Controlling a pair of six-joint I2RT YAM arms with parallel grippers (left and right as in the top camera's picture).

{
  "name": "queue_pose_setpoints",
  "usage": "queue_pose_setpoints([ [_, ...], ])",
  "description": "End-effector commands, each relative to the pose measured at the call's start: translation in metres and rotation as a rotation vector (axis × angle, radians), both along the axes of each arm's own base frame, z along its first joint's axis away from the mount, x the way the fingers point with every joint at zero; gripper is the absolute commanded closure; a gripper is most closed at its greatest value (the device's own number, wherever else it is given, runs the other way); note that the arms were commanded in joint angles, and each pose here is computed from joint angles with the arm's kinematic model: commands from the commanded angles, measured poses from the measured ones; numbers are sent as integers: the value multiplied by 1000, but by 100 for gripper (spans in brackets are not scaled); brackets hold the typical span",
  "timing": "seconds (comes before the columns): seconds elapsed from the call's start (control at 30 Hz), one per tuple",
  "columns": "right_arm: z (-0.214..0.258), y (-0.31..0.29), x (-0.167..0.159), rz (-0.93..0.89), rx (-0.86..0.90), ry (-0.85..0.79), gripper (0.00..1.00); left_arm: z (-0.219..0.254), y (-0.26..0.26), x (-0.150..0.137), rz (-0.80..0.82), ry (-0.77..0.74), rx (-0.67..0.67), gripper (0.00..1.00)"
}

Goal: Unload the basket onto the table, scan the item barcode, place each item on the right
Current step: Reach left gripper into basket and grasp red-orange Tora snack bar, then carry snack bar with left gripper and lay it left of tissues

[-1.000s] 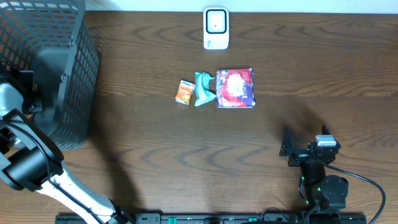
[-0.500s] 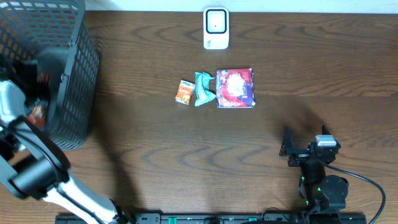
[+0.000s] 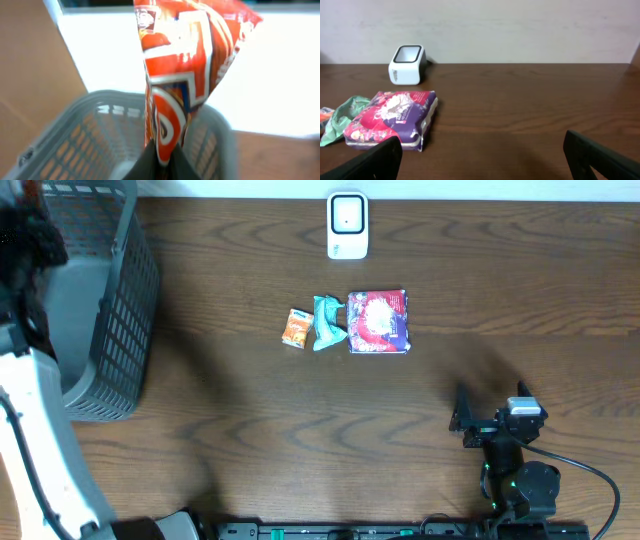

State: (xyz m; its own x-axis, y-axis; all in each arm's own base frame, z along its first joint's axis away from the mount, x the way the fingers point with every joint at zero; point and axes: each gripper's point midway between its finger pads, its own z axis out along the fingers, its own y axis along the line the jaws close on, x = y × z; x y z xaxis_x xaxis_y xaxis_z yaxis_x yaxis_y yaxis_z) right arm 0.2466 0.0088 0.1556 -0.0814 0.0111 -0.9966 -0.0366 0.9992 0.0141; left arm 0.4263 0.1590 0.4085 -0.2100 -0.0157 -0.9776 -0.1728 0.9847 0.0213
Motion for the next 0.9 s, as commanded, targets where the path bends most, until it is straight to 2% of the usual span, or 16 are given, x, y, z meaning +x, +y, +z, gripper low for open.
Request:
queue_pose_setpoints([
  [0.0, -1, -1, 0, -3, -11, 1, 1, 55, -34, -15, -76, -194, -267, 93],
  [0.1, -1, -1, 0, -3, -11, 1, 1, 83, -70, -23, -207, -265, -416, 93],
  [0.2, -1, -1, 0, -3, -11, 1, 1, 82, -100, -22, -266, -240, -531, 93],
  [0.33, -1, -1, 0, -3, -11, 1, 1, 53, -151, -13, -349, -98, -614, 93],
  [0.53, -1, -1, 0, -3, -11, 1, 1, -32, -222, -3, -388, 244, -698, 93],
  [0.7, -1, -1, 0, -3, -11, 1, 1, -115, -246, 3, -263, 506, -666, 93],
  [0.8, -1, -1, 0, -3, -11, 1, 1, -162, -253, 9, -214, 621, -558, 93],
  [0.87, -1, -1, 0, -3, -11, 1, 1, -193, -256, 17, -222, 683, -431, 93],
])
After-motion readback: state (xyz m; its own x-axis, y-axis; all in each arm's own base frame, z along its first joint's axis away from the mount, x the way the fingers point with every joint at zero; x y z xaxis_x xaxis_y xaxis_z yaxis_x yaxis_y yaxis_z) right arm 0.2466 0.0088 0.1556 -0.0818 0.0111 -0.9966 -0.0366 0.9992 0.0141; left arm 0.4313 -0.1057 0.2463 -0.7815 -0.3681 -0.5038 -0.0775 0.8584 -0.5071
